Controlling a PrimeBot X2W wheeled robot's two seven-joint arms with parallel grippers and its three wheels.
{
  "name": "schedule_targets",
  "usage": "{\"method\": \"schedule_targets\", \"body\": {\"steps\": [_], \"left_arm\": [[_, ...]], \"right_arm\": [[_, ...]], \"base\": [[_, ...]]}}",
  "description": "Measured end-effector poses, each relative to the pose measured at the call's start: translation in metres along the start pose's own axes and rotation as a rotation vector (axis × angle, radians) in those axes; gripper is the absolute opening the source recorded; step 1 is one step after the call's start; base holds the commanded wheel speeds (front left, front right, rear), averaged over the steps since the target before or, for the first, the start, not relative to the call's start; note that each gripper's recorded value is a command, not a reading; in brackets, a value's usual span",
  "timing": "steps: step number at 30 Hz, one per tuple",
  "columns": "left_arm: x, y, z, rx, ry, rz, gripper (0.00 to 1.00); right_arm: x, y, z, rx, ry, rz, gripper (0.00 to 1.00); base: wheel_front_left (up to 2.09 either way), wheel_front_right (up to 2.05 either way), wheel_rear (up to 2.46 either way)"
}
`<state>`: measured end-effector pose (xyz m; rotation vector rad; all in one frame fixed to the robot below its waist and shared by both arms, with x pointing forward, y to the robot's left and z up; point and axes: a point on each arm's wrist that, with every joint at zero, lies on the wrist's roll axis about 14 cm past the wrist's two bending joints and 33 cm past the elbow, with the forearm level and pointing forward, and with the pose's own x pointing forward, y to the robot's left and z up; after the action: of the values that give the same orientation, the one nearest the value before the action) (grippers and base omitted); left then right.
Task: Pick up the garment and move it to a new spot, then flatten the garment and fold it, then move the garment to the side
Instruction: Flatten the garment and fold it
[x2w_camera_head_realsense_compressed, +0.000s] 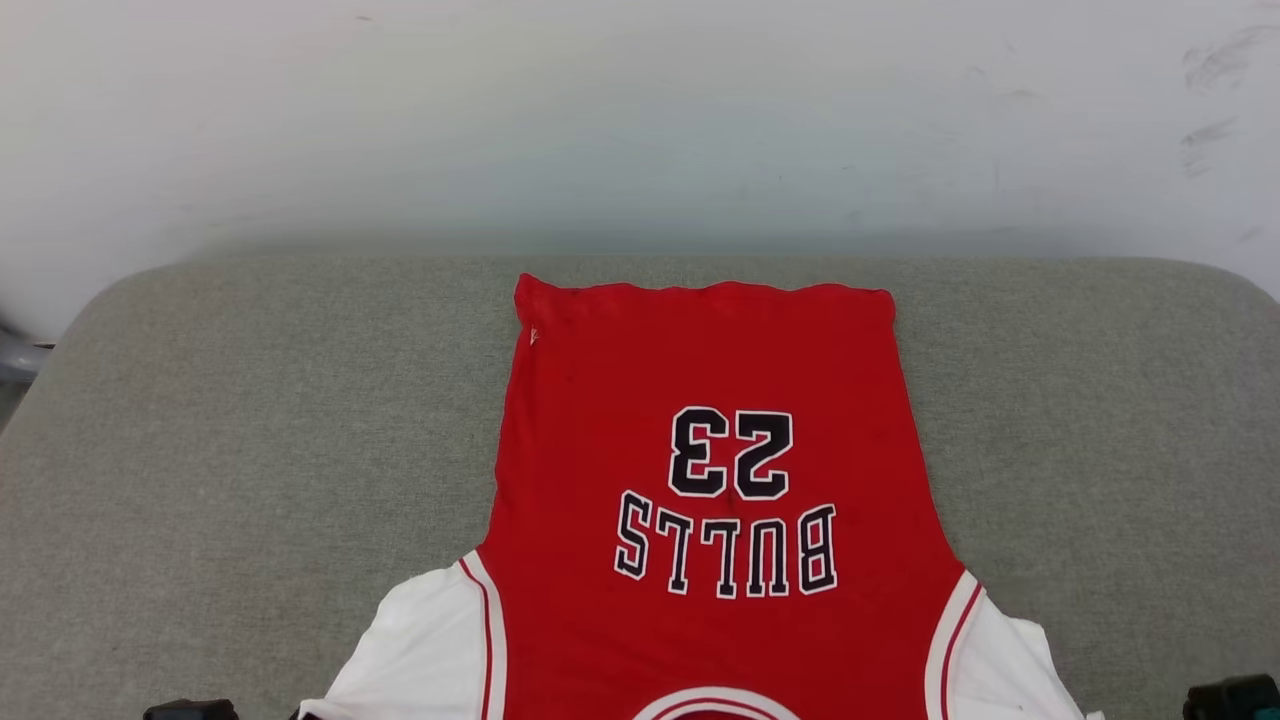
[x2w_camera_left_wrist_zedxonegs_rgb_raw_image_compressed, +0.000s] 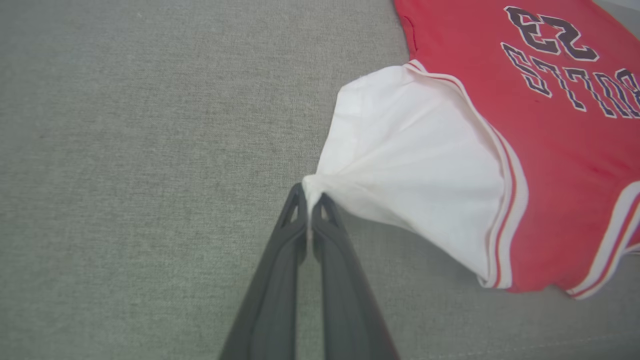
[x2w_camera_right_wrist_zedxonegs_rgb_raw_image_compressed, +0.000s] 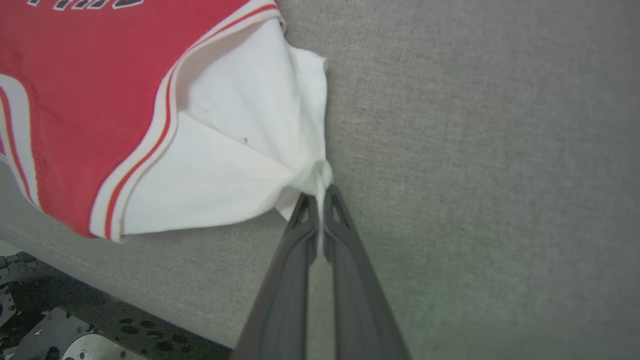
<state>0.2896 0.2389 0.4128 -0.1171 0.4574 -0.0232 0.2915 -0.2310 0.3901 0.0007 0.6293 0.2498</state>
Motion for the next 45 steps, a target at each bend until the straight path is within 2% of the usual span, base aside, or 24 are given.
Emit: {"method": "schedule_targets", "body": {"steps": [3,6,7,8,9,15,22,27,31,32,37,40,45], "left_arm": [[-0.004,0.001,-0.004,-0.002,0.005,0.006,0.0],[-0.004,-0.001,-0.003,0.0,-0.005,0.003,0.0],[-0.004,-0.002,-0.003,-0.001,-0.006,0.001,0.0],[-0.004,-0.003,-0.002,0.0,-0.01,-0.002,0.0],[-0.004,-0.005,-0.001,-0.003,-0.015,-0.007,0.0],[0.001,-0.014,0.008,-0.012,-0.053,-0.021,0.0],[0.009,-0.022,0.028,-0.012,-0.121,-0.025,0.0],[0.019,-0.026,0.042,-0.016,-0.165,-0.02,0.0],[0.031,-0.03,0.048,-0.034,-0.186,-0.016,0.0],[0.04,-0.03,0.048,-0.044,-0.187,-0.007,0.0],[0.053,-0.027,0.042,-0.063,-0.178,0.02,0.0],[0.061,-0.024,0.04,-0.072,-0.177,0.038,0.0],[0.074,-0.016,0.033,-0.073,-0.16,0.07,0.0]], "right_arm": [[-0.004,0.004,-0.012,0.022,0.033,0.002,0.0],[-0.004,0.006,-0.006,0.032,0.016,0.0,0.0],[-0.003,0.006,-0.003,0.036,0.006,-0.002,0.3],[-0.003,0.007,-0.002,0.036,0.005,-0.003,0.89],[-0.002,0.006,0.002,0.034,-0.004,-0.007,1.0],[-0.001,-0.009,0.053,0.006,-0.138,-0.051,1.0],[-0.004,-0.034,0.174,-0.09,-0.407,-0.114,1.0],[0.012,-0.032,0.254,-0.159,-0.492,-0.098,1.0],[0.05,-0.021,0.285,-0.159,-0.397,-0.041,1.0],[0.088,-0.017,0.288,-0.16,-0.245,-0.014,1.0],[0.151,-0.016,0.269,-0.13,0.053,0.005,1.0],[0.182,-0.013,0.255,-0.157,0.208,-0.002,1.0],[0.228,-0.005,0.235,-0.158,0.355,0.006,1.0]], "base": [[0.0,0.0,0.0],[0.0,0.0,0.0],[0.0,0.0,0.0],[0.0,0.0,0.0],[0.0,0.0,0.0],[0.0,0.0,0.0],[0.0,0.0,0.0],[0.0,0.0,0.0],[0.0,0.0,0.0],[0.0,0.0,0.0],[0.0,0.0,0.0],[0.0,0.0,0.0],[0.0,0.0,0.0]]}}
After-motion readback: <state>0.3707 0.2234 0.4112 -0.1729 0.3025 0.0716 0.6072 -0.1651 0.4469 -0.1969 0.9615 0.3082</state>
